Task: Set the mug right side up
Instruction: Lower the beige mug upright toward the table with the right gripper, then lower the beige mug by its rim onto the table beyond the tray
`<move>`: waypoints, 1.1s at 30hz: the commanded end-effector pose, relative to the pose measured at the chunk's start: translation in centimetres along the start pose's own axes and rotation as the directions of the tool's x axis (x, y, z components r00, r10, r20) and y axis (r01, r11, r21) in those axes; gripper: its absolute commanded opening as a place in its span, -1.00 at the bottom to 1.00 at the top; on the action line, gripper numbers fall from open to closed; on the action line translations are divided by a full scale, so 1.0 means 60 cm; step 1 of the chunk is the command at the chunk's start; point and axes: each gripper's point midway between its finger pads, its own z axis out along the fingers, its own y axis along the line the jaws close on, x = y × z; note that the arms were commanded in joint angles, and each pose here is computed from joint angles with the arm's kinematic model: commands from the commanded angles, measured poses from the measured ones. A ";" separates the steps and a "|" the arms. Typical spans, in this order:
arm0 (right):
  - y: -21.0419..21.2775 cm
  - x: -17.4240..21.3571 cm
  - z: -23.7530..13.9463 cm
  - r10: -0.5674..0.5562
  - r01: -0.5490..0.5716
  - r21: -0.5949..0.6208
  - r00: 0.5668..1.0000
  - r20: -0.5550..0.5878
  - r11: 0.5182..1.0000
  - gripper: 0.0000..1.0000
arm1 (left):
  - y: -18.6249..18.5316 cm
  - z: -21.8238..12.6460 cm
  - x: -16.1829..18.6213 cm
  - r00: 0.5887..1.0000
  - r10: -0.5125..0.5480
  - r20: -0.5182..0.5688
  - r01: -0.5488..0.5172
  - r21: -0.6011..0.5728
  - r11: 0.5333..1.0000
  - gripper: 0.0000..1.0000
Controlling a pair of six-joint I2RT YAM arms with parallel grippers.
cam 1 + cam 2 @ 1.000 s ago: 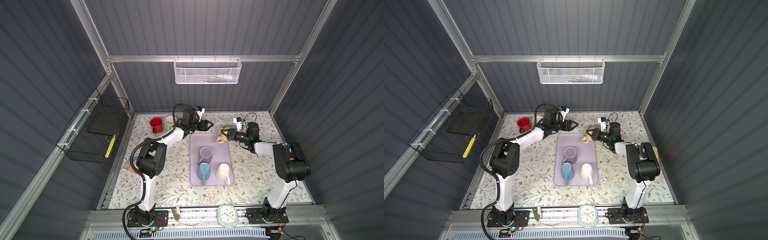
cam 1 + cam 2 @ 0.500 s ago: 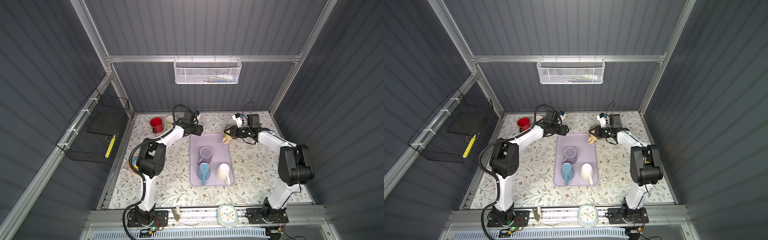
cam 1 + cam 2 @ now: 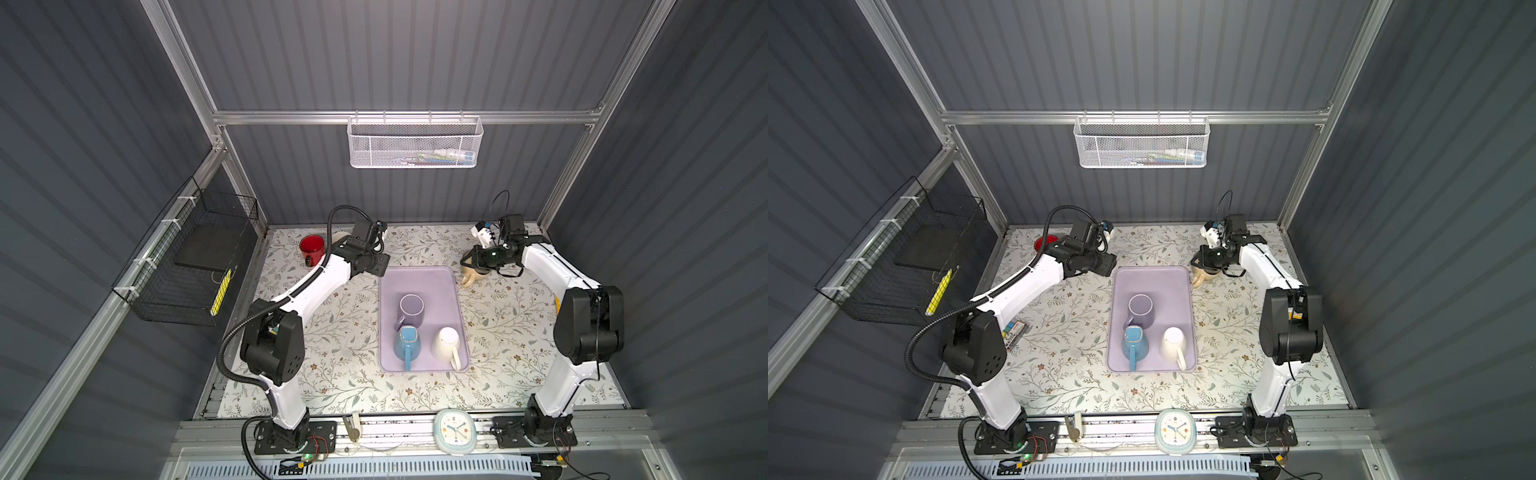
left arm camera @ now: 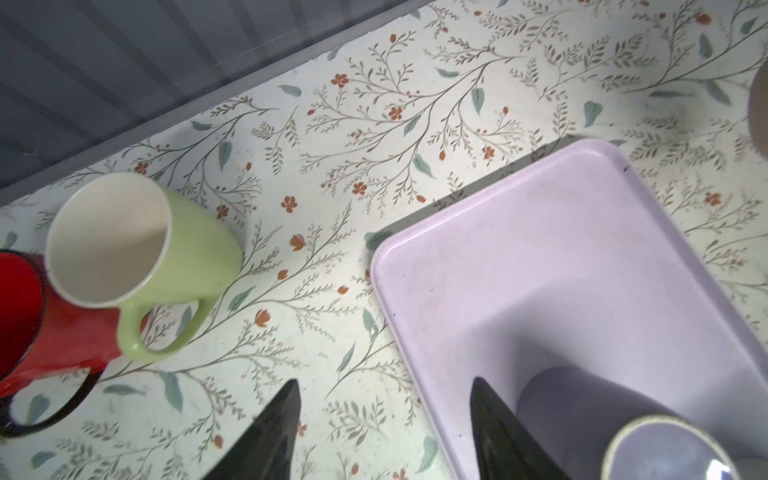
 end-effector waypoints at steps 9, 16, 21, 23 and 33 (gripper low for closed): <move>-0.047 -0.070 -0.029 -0.057 0.063 0.115 0.997 -0.056 0.991 -1.00 | 0.004 -0.074 0.070 0.996 0.061 0.068 -0.058 -0.036 0.998 0.32; -0.067 -0.090 -0.005 -0.061 0.072 0.111 0.993 -0.100 0.991 -1.00 | -0.031 -0.079 0.071 0.988 0.110 0.104 -0.114 0.036 0.993 0.32; -0.076 -0.096 0.015 -0.069 0.078 0.081 0.991 -0.116 0.994 -1.00 | -0.041 -0.080 0.071 0.987 0.110 0.117 -0.119 0.067 0.991 0.32; -0.077 -0.099 0.024 -0.074 0.083 0.064 0.990 -0.120 0.995 -1.00 | -0.047 -0.081 0.072 0.986 0.111 0.122 -0.122 0.082 0.989 0.32; -0.099 -0.122 0.045 -0.152 0.163 0.075 0.979 -0.137 0.984 -1.00 | -0.059 -0.076 0.080 0.985 0.125 0.122 -0.139 0.113 0.984 0.32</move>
